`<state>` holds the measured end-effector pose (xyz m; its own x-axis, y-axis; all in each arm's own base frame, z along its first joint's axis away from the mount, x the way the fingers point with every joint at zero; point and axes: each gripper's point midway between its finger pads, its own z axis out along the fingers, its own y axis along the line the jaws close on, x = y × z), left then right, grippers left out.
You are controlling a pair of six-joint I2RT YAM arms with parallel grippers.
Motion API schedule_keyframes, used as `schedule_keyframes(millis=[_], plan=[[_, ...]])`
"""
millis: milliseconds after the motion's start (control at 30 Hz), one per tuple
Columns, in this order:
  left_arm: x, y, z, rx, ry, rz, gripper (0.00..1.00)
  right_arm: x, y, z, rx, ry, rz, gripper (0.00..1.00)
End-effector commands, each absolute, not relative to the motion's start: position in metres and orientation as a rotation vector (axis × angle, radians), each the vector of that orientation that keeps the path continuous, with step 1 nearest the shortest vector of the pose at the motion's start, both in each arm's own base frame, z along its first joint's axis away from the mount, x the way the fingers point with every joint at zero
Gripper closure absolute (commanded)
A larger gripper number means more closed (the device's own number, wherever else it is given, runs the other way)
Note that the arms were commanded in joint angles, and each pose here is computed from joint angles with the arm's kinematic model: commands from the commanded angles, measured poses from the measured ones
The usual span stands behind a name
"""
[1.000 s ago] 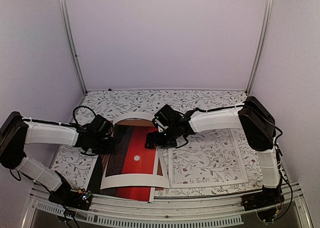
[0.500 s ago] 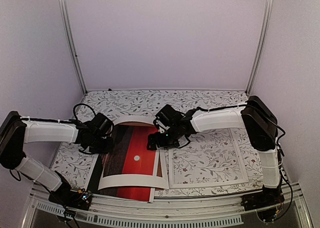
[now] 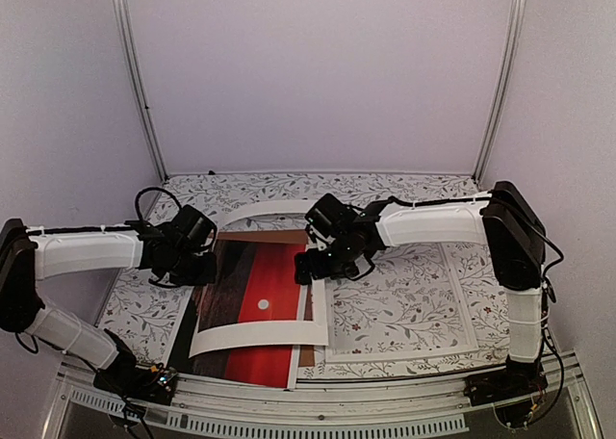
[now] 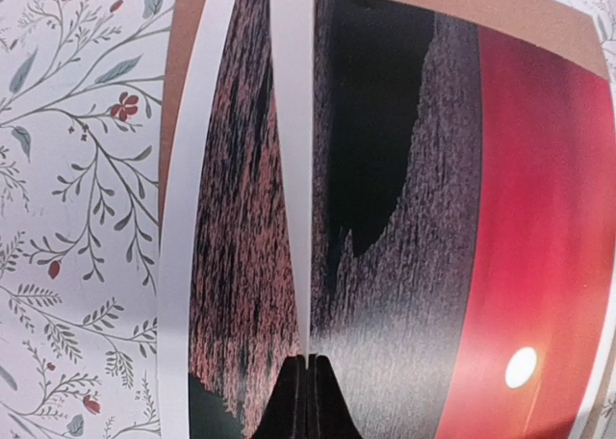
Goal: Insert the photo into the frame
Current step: Pick up the mat board from the photo, then place the mat board on the glass panel.
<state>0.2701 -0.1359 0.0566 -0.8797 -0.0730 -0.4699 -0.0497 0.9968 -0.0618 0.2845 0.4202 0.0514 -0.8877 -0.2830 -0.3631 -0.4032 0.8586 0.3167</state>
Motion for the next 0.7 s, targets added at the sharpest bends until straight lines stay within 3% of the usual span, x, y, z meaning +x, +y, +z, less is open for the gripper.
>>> schedule_keyframes(millis=[0, 667], plan=[[0.278, -0.142, 0.076, -0.064, 2.608, -0.073, 1.00, 0.298, 0.403, 0.090, -0.469, 2.659, 0.527, 0.05], [0.282, -0.146, 0.068, -0.044, 2.622, -0.037, 1.00, 0.286, 0.411, 0.136, -0.461, 2.536, 1.013, 0.16]])
